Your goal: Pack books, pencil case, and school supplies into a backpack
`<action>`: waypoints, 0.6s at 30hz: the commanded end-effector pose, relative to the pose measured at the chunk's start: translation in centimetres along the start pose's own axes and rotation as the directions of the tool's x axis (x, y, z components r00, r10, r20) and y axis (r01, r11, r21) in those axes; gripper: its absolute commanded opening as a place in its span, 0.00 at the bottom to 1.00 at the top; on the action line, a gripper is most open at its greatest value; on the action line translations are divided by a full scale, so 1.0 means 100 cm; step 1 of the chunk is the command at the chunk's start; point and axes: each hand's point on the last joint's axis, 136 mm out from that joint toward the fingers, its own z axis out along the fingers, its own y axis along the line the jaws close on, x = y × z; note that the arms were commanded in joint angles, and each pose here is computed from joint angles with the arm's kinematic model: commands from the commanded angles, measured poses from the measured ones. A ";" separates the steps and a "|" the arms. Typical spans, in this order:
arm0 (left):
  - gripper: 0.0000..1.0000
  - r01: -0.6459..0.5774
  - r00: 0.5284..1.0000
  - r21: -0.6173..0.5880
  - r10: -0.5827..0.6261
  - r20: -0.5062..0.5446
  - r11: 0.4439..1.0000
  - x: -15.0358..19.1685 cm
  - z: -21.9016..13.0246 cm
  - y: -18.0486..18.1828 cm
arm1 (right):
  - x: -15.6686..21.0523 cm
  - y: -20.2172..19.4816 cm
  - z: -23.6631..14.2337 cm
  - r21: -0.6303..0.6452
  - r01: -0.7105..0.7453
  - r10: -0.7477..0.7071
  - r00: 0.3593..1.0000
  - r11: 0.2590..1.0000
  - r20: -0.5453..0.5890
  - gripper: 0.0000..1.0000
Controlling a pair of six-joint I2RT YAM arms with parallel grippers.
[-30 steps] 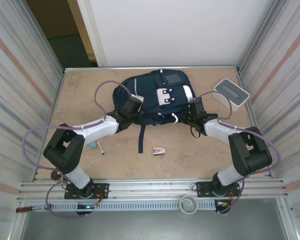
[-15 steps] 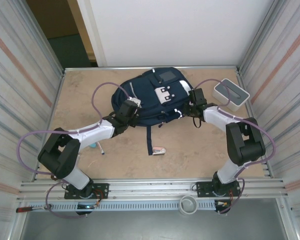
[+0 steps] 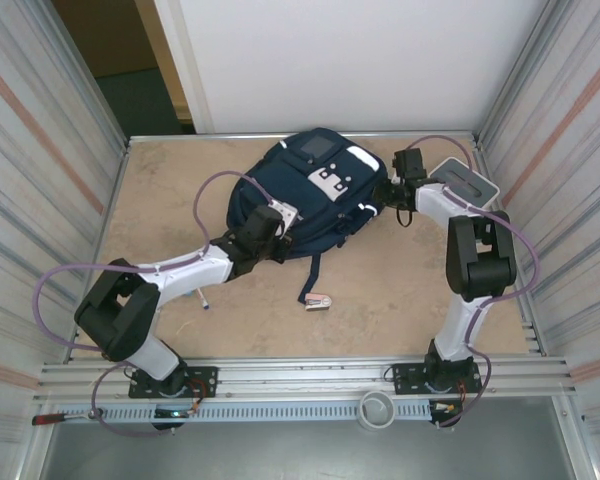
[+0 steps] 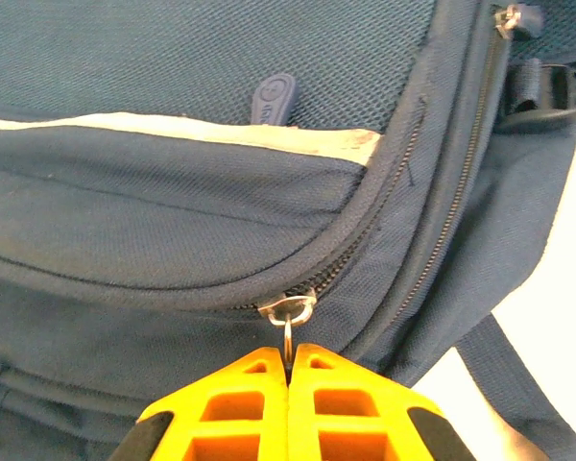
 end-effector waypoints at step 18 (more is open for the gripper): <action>0.00 0.013 0.999 0.013 -0.013 0.039 1.000 -0.015 0.002 -0.006 | 0.147 0.106 -0.024 -0.386 -0.262 0.210 0.962 0.884 -0.173 0.68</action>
